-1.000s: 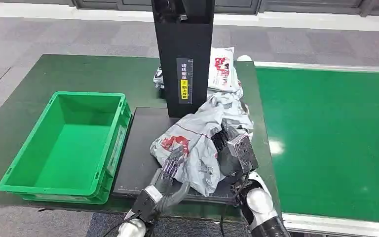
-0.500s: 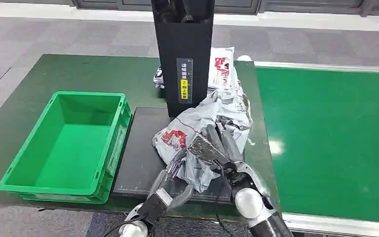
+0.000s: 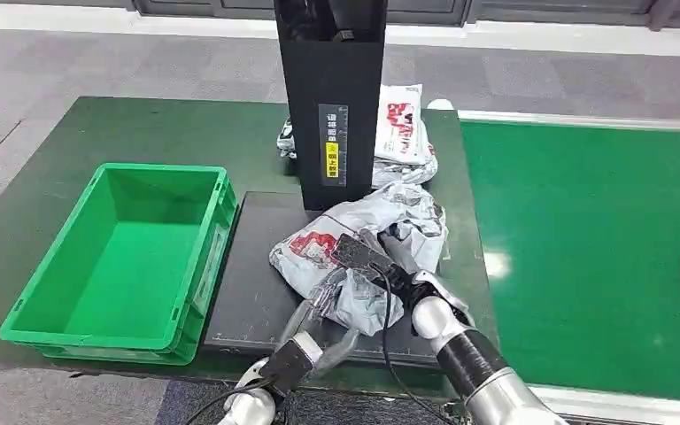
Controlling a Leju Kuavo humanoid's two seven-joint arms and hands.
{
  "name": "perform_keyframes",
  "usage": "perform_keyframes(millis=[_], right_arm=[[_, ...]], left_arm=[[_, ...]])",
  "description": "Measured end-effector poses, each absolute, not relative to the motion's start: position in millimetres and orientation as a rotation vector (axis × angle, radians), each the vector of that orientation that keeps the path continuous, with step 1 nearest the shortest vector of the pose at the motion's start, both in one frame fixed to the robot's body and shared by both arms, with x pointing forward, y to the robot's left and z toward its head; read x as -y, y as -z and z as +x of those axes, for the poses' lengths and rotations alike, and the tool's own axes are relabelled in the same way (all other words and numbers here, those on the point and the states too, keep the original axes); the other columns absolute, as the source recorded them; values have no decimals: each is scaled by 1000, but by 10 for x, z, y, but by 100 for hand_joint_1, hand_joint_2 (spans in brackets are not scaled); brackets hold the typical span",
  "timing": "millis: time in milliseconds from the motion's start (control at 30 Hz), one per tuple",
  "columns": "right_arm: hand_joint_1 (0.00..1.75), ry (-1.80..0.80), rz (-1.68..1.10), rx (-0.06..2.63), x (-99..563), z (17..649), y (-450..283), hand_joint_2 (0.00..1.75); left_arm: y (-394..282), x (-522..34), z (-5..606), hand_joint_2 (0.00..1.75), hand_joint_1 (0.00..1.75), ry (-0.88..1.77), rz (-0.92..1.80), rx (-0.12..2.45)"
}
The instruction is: Moved the parcel from conveyor to table for the left to box.
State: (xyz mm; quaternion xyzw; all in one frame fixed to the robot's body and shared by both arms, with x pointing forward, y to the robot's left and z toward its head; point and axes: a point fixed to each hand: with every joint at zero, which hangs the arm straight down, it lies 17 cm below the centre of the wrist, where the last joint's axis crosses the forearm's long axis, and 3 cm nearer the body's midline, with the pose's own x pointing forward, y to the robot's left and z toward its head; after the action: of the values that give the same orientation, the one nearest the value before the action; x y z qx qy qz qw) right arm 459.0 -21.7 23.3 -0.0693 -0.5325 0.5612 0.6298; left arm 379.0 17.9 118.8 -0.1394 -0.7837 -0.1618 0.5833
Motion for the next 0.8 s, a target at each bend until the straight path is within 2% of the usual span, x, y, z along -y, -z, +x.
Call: perform_keyframes(millis=[133,300,467,500,533,567,733,800], right_arm=[[0,-1258,-15,1223,93,4553,-250,0],[0,-1195,93,1246,-50,4571,-432,0],[0,-1140,188,1279,-179,4522,-585,0],[0,-1135,200,1285,-196,4511,-605,0],[0,-1131,206,1289,-206,4502,-616,0],[0,-1126,212,1294,-216,4499,-633,0],[0,-1092,264,1326,-287,4461,-739,0],[0,-1085,276,1335,-308,4450,-771,0]], left_arm=[[-1161,-162,3815,175,0,421,-256,1842],[-1046,-185,3858,175,0,547,-42,1842],[-892,-319,4011,175,0,828,476,1786],[-877,-321,4019,175,19,868,544,1778],[-872,-316,4021,175,140,892,575,1780],[-850,-311,4019,175,175,914,600,1776],[-725,-365,4057,175,175,1151,940,1691],[-661,-378,4057,175,175,1187,973,1668]])
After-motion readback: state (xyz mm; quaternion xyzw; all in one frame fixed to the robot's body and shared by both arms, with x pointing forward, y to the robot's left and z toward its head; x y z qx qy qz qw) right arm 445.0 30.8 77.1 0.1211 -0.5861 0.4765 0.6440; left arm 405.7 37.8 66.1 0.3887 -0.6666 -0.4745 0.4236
